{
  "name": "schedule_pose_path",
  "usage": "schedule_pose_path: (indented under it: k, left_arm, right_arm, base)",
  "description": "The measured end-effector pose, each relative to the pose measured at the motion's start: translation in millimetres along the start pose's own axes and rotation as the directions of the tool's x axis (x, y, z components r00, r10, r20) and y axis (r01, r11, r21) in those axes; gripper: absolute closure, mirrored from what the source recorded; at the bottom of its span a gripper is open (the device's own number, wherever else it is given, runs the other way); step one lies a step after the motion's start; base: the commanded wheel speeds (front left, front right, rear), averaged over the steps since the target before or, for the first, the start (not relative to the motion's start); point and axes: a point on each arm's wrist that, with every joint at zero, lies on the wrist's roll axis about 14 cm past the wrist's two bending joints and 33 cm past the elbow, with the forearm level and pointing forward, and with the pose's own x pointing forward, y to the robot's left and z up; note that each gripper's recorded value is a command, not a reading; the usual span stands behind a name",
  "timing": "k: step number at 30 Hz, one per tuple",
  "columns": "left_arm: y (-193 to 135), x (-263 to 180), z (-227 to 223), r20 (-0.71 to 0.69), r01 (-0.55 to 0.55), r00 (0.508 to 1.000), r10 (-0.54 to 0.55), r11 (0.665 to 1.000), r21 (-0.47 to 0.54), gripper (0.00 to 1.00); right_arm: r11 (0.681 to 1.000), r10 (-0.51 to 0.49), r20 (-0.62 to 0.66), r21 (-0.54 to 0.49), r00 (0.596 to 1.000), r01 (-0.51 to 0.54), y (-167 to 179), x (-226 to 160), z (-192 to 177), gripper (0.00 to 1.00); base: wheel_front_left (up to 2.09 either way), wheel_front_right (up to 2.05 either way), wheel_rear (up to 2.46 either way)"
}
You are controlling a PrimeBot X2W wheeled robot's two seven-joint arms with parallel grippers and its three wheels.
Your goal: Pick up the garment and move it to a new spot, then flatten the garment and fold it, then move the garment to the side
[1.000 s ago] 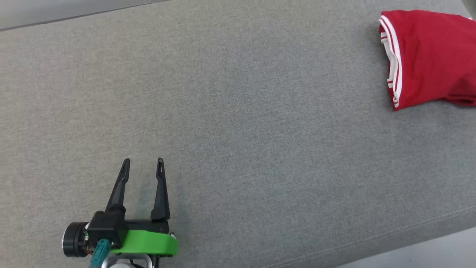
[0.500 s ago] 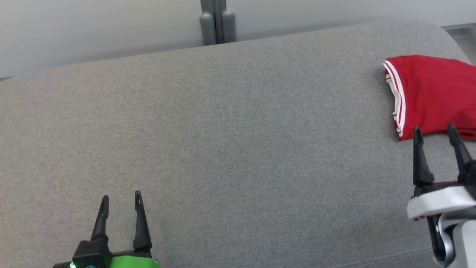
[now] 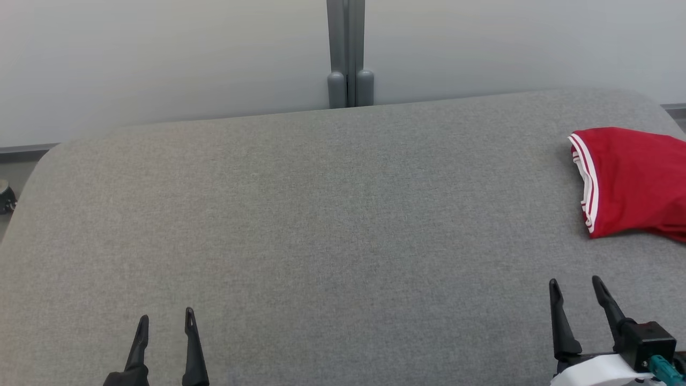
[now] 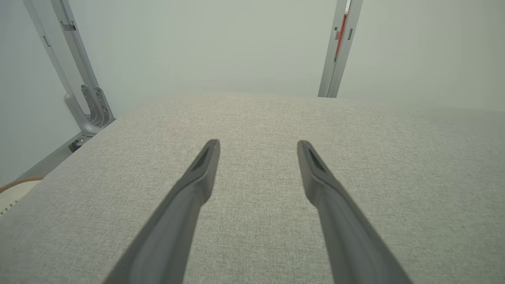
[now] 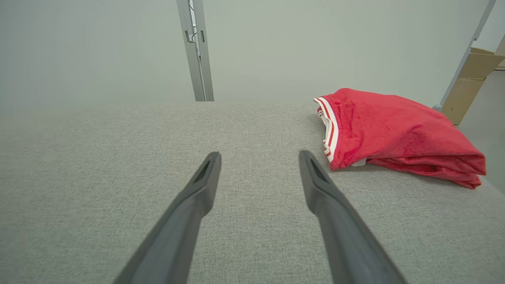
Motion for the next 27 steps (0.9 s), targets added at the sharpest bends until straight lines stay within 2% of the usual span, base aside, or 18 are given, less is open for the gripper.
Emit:
schedule_pose_path:
  k: [4, 5, 9, 15, 27]
  left_arm:
    - [-0.1, -1.2, 0.2, 0.001, -0.001, 1.000, 0.001, 1.000, -0.008, 0.00]
    - [-4.2, -2.4, -3.0, -0.010, 0.016, 1.000, -0.016, 1.000, -0.022, 1.00]
    - [-3.2, -4.8, -13.0, -0.044, 0.009, 0.999, -0.011, 0.999, -0.034, 1.00]
    - [0.6, -4.4, -19.2, -0.083, -0.021, 0.997, 0.008, 0.989, -0.150, 1.00]
    - [6.0, 5.9, -18.7, -0.111, -0.064, 0.993, 0.026, 0.934, -0.352, 1.00]
  right_arm:
    - [1.000, 0.026, 0.014, 0.007, 1.000, -0.026, 9.8, 5.4, 3.9, 0.00]
    - [1.000, 0.028, 0.011, 0.009, 1.000, -0.029, 10.7, 6.4, 2.8, 1.00]
    - [0.999, 0.019, -0.041, 0.035, 0.999, -0.017, 10.6, 0.9, -12.1, 1.00]
    - [0.988, -0.013, -0.059, 0.153, 0.998, 0.022, 5.4, 2.1, -14.7, 1.00]
    - [0.928, -0.052, -0.070, 0.365, 0.996, 0.074, -0.2, 8.7, -12.8, 1.00]
  base:
    - [0.00, 0.00, 0.00]
    - [0.00, 0.00, 0.00]
    - [0.00, 0.00, 0.00]
    - [0.00, 0.00, 0.00]
    - [0.00, 0.00, 0.00]
